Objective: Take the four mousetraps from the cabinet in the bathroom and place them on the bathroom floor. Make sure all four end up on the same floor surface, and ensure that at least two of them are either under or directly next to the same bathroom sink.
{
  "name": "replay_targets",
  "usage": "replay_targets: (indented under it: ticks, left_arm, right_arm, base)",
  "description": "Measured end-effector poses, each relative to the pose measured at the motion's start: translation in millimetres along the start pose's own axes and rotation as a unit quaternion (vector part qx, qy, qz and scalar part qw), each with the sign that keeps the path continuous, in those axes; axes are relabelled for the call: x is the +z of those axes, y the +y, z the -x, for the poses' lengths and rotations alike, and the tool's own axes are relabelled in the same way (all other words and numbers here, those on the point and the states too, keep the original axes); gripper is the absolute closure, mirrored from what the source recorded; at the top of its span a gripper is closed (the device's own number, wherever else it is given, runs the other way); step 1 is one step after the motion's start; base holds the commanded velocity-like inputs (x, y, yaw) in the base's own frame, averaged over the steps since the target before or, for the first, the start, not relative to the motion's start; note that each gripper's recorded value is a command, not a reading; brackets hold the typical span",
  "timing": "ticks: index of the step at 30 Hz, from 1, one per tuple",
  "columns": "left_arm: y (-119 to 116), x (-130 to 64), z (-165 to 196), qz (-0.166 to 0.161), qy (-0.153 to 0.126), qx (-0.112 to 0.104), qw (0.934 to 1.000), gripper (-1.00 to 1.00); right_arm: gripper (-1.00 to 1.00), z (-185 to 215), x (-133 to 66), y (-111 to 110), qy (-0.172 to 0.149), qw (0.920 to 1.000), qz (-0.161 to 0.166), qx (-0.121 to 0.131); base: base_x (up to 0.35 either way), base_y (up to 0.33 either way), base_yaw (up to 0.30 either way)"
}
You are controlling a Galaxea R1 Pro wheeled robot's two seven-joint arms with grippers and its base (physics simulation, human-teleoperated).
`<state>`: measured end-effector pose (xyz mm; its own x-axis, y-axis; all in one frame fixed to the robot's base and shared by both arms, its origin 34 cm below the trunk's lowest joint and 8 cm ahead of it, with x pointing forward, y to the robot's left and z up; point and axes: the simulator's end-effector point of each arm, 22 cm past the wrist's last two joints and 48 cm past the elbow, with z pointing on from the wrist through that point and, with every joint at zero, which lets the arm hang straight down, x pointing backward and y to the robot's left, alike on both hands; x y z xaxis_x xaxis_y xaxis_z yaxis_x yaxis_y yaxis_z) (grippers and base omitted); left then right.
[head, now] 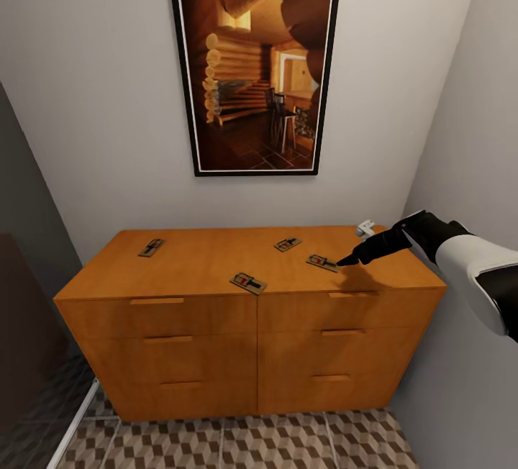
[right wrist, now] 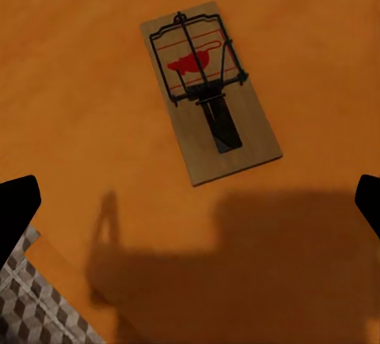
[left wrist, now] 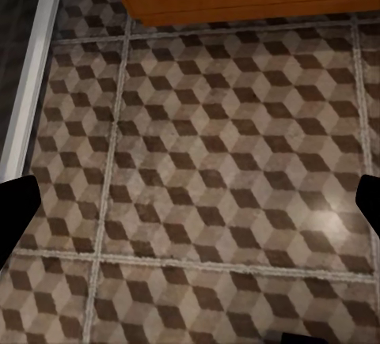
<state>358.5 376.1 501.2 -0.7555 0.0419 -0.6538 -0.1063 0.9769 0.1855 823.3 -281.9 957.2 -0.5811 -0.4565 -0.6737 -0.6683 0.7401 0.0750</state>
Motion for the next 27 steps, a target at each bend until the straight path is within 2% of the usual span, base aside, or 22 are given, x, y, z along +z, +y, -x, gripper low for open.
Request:
replay_targets:
  ticks: [12, 27]
  left_arm:
    - [0.0, -0.1, -0.1, 0.0, 0.0, 0.0, 1.0, -1.0]
    - [0.0, -0.1, -0.2, 0.0, 0.0, 0.0, 1.0, -1.0]
  right_arm:
    - [-1.0, 0.6, 0.9, 1.4, 0.0, 1.0, 0.001, -0.001]
    - [-1.0, 0.8, 1.6, 1.7, 0.0, 1.0, 0.001, -0.001]
  base:
    - [0.113, 0.036, 0.0]
    - [0.009, 0.002, 0.0]
